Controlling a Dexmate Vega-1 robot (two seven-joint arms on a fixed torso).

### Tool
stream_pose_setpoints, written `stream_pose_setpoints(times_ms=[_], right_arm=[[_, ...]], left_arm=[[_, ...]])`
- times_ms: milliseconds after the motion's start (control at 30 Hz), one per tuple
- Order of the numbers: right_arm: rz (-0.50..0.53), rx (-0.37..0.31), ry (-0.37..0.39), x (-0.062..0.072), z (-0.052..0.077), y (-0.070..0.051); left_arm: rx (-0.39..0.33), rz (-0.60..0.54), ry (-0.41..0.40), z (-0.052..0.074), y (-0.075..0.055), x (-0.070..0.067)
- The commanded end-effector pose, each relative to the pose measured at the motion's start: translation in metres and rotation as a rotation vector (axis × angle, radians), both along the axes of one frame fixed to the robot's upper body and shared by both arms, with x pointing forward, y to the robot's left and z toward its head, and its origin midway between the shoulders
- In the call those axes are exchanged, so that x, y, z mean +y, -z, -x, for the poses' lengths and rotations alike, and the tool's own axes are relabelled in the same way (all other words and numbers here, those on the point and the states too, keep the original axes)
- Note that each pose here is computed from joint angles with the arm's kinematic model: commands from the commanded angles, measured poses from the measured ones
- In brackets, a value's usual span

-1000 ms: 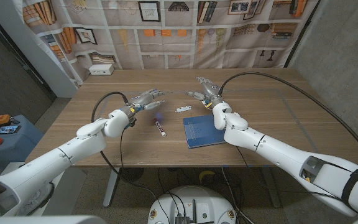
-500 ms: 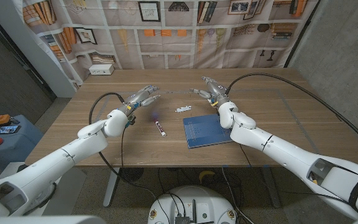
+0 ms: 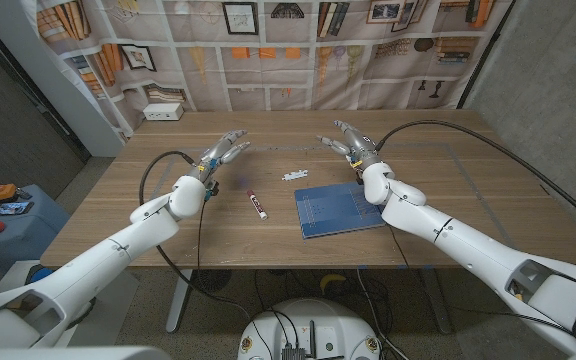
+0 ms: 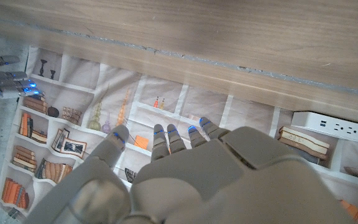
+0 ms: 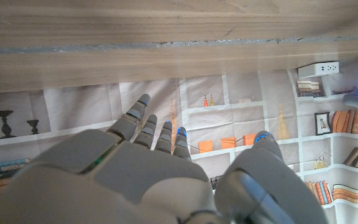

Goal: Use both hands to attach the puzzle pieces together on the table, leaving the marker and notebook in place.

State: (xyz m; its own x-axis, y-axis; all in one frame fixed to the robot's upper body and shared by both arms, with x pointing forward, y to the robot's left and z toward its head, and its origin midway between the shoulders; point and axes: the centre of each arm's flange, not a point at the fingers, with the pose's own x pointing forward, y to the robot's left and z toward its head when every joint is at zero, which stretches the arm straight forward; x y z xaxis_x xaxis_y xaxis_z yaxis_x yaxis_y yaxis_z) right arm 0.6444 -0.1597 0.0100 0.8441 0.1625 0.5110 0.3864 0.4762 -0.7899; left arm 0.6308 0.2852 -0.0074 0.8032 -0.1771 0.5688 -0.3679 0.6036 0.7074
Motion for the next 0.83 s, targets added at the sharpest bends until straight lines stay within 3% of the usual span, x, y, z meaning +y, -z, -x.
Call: stream_pose_setpoints(times_ms=[33, 400, 733, 833], right_arm=[[-0.132, 0.024, -0.066, -0.037, -0.004, -0.005], [-0.285, 0.049, -0.152, -0.069, -0.004, 0.0], [-0.435, 0.066, -0.22, -0.096, -0.006, 0.013], [-0.482, 0.078, -0.25, -0.103, -0.008, 0.018]], left_arm=[[-0.01, 0.17, 0.035, -0.01, 0.0, 0.007], [0.004, 0.341, 0.097, -0.018, 0.003, 0.007], [0.012, 0.533, 0.149, -0.026, 0.021, 0.003], [0.007, 0.546, 0.156, -0.027, 0.026, 0.002]])
